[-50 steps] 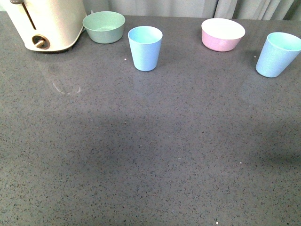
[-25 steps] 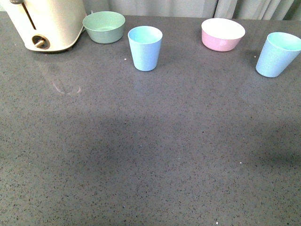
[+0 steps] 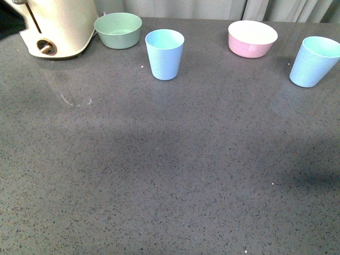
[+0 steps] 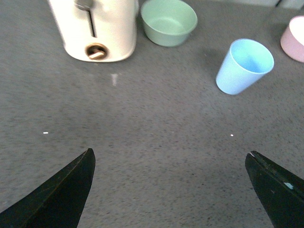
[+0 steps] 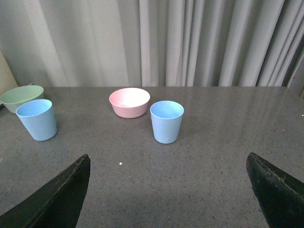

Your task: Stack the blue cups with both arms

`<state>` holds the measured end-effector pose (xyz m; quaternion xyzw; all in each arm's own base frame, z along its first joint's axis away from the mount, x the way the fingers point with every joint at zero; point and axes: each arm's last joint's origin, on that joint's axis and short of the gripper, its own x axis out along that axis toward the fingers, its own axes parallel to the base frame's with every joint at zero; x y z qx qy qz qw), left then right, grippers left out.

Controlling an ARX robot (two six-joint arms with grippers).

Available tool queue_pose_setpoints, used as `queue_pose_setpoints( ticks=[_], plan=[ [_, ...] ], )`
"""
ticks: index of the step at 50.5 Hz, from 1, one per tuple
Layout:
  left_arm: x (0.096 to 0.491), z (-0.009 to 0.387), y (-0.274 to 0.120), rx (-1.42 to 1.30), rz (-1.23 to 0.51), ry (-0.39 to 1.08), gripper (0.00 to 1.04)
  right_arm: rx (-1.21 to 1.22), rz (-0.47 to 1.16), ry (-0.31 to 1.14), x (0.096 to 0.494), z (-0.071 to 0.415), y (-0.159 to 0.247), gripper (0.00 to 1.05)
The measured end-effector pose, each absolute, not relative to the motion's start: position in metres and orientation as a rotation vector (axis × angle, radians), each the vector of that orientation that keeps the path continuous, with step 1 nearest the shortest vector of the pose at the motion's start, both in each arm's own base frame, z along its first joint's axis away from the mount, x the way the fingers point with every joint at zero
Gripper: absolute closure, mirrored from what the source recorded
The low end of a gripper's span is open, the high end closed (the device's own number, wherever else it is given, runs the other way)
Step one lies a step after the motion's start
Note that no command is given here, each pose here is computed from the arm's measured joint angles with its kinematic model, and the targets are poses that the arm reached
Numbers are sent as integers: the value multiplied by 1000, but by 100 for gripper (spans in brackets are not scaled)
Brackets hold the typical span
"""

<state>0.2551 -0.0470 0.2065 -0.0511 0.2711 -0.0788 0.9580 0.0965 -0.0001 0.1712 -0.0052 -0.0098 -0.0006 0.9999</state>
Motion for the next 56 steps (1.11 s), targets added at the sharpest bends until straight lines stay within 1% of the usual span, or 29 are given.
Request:
queue_pose_setpoints(
  ticks=[6, 12, 20, 28, 39, 56],
  plan=[
    [299, 199, -70, -96, -191, 616, 9, -10, -1, -20, 97, 171, 0, 9],
    [347, 193, -93, -73, -185, 671, 9, -10, -1, -20, 97, 171, 0, 9],
    [393, 182, -120, -48, -185, 733, 9, -10, -1, -20, 97, 171, 0, 9],
    [419, 176, -142, -38, -186, 769, 9, -10, -1, -20, 97, 171, 0, 9],
    [441, 177, -162, -34, -176, 789, 9, -10, -1, -20, 97, 171, 0, 9],
    [470, 156, -180, -39, -135, 863, 9, -10, -1, -20, 97, 171, 0, 9]
  ],
)
